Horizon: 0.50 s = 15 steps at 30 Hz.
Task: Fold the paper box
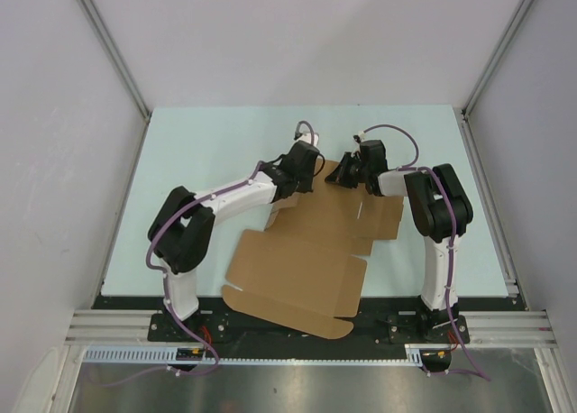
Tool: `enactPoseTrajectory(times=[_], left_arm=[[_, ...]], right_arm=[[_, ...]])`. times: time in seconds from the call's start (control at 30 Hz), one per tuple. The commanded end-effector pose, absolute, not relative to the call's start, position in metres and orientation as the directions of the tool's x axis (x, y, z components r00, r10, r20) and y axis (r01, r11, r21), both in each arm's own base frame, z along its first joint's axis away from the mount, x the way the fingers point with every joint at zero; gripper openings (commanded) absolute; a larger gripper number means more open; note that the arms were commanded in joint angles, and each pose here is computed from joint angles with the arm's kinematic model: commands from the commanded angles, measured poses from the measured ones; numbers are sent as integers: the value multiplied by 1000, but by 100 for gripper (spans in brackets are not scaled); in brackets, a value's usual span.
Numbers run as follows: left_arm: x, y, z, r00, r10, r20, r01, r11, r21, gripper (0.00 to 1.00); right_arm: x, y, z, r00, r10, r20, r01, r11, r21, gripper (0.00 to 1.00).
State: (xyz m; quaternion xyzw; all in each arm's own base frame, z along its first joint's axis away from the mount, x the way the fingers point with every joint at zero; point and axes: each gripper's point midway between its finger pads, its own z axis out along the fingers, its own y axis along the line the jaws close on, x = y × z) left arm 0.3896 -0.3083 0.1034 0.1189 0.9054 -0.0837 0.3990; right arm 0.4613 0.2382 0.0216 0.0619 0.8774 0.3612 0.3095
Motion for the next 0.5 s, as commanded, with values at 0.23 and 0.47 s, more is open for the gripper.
enactPoseTrajectory(times=[0.23,0.47], left_arm=[[386,-358,139,-620,77,-781,399,888,-230,29],[398,-298,216,-496,-114,-861,241,935,-262,65]], right_arm=[[433,217,-25,-867,295,-402,-3,803,596,0],[433,218,-23,-866,293,-405,-8,801,599,0]])
